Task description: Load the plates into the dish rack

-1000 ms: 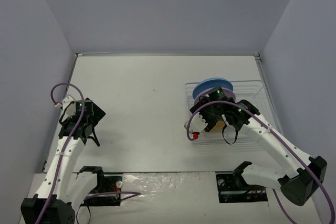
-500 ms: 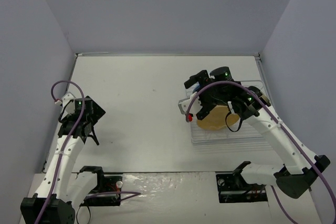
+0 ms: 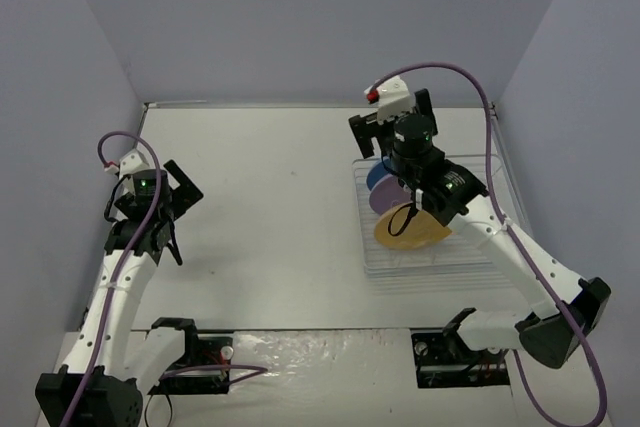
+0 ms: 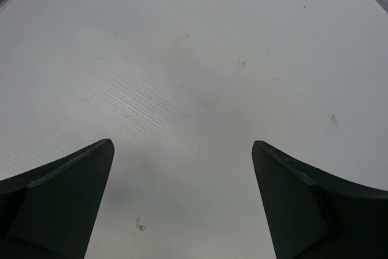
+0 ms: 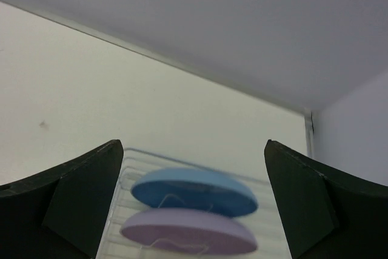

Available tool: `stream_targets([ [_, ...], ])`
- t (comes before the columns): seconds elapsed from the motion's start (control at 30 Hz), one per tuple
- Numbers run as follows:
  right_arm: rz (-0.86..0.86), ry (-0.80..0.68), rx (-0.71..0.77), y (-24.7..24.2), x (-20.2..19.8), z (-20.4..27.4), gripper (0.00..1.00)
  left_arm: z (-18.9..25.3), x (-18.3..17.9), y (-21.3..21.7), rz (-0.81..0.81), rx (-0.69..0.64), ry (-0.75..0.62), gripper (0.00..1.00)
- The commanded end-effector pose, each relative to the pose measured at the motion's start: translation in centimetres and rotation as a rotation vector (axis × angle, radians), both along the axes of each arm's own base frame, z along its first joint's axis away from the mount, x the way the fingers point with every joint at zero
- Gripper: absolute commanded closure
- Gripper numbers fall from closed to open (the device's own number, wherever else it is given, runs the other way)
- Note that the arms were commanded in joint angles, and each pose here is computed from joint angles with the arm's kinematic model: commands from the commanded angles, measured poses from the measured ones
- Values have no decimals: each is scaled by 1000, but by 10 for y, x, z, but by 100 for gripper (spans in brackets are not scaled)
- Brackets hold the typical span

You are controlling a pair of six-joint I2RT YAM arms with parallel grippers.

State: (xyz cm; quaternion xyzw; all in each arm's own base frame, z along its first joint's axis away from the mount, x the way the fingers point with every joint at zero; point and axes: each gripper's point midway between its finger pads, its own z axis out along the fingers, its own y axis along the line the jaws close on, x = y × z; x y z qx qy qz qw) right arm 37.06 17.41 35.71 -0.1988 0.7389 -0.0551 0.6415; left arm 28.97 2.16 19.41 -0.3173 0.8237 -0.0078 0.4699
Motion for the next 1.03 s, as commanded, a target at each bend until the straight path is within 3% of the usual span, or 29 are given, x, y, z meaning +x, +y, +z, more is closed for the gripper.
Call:
stream_targets([
  [0.0,-549,-71,392,-95,-29,-21,0,18,19,-11,-86,-1,-115,3],
  [0.23,-806,-15,566,-178,-74,-89,0,12,21,-18,-131,-13,-113,3],
  [0.43,-961,74,477,-203,-98,-148,0,12,16,-19,-137,-11,-114,3],
  [0.63,-1143,20,401,-229,-118,-138,0,13,13,-18,-134,-14,-128,3],
  [0.8,-1112,29,406,-226,-123,-134,0,12,14,-19,-134,-16,-123,3],
  [1.0,-959,10,526,-208,-111,-128,0,8,16,-19,-139,-18,-110,3],
])
